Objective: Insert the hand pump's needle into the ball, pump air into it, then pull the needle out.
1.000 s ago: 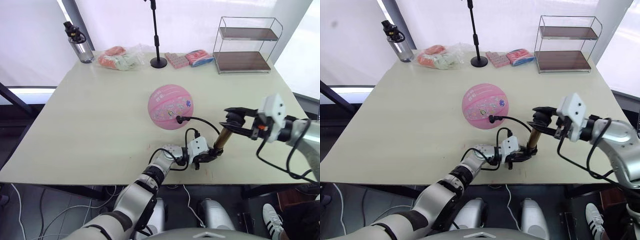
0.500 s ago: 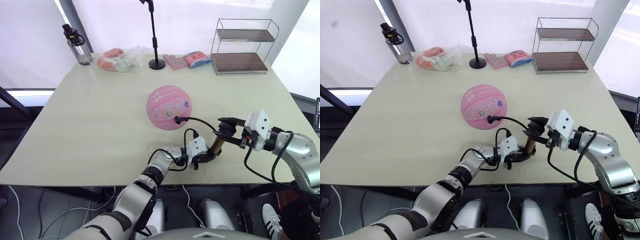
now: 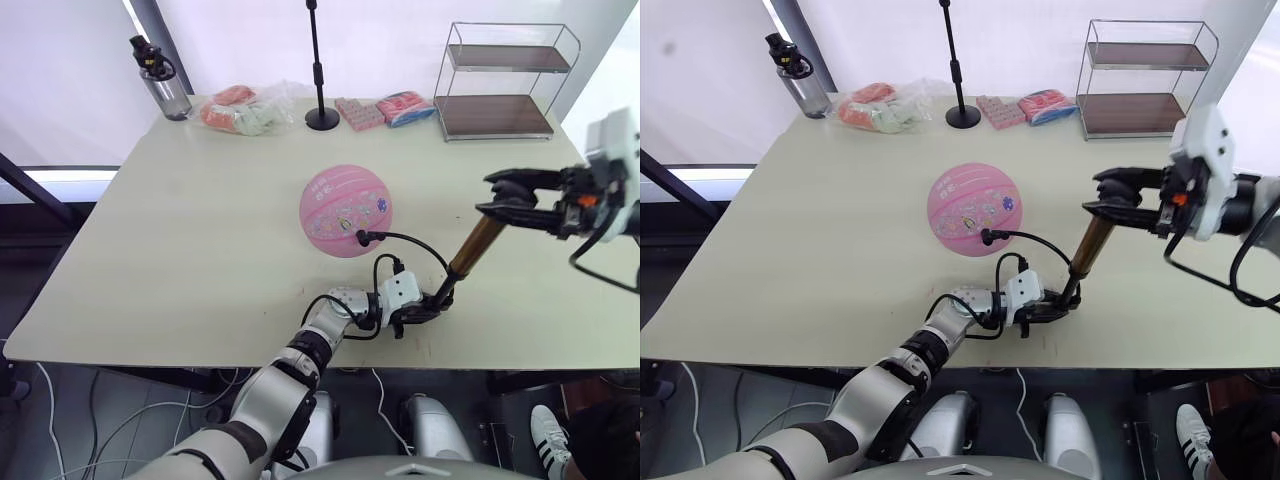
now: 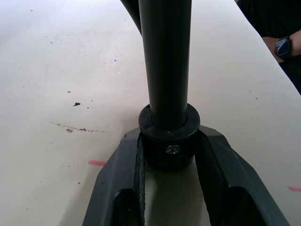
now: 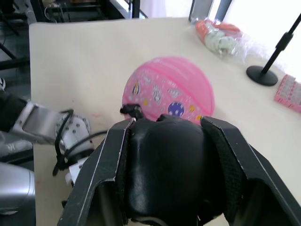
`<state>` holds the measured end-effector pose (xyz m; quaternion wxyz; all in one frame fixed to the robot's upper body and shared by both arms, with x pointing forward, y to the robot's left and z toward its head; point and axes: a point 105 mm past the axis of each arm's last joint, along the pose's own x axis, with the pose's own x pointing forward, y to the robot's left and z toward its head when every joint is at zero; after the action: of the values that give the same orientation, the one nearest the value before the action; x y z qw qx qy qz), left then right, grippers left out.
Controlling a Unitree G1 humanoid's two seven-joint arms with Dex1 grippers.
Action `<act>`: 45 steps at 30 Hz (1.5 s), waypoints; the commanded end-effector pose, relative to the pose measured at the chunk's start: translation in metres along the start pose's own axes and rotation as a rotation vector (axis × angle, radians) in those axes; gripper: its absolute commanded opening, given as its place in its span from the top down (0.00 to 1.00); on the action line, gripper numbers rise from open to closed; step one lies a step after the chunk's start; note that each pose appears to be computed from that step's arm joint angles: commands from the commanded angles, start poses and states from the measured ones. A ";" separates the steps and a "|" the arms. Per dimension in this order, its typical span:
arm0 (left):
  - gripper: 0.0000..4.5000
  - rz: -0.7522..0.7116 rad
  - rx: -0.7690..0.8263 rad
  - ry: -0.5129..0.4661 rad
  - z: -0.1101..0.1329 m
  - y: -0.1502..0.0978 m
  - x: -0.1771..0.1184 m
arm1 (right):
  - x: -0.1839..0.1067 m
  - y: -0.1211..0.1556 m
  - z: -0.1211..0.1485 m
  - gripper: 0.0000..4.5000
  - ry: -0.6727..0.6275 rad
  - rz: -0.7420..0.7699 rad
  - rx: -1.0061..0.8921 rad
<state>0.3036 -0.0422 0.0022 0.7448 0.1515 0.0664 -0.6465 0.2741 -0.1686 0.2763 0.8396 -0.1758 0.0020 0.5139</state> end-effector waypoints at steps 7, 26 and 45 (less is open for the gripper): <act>0.76 -0.034 -0.100 0.129 -0.041 -0.019 -0.008 | -0.019 -0.008 0.037 0.59 -0.058 -0.072 -0.100; 0.76 -0.027 -0.099 0.131 -0.042 -0.019 -0.008 | 0.033 0.034 -0.114 0.59 0.136 -0.020 0.093; 0.76 -0.023 -0.099 0.134 -0.042 -0.017 -0.010 | 0.021 0.020 -0.080 0.59 0.016 -0.038 0.013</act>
<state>0.3043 -0.0408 -0.0009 0.7460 0.1571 0.0727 -0.6431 0.2816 -0.1591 0.1646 0.8474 -0.1686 0.0366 0.5021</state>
